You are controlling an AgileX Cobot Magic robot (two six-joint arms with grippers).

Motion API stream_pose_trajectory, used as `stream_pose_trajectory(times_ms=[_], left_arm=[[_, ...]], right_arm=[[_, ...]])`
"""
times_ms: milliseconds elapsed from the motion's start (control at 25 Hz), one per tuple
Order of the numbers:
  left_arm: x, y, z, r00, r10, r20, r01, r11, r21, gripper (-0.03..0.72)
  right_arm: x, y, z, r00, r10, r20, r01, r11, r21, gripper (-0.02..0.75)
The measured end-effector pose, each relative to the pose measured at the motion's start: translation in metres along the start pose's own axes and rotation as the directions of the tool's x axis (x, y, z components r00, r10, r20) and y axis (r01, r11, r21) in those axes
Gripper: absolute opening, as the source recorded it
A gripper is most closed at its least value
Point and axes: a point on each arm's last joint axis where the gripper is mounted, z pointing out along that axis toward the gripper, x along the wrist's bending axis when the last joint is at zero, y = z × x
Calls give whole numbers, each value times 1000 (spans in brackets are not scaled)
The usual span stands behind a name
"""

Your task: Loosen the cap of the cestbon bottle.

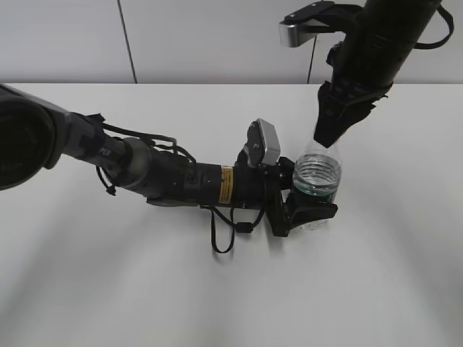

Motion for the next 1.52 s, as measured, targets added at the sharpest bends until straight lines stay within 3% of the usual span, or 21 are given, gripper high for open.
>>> stream_pose_trajectory(times_ms=[920,1200,1520], left_arm=[[-1,0,0,1000,2,5,-2,1000,-1,501],[-1,0,0,1000,2,4,-2,1000,0,501],[-1,0,0,1000,2,4,-2,1000,0,501]], right_arm=[[7,-3,-23,999,18,40,-16,999,-36,300],[6,-10,-40,968,219,120,-215,975,-49,300],[-25,-36,-44,858,466,217,-466,883,-51,300]])
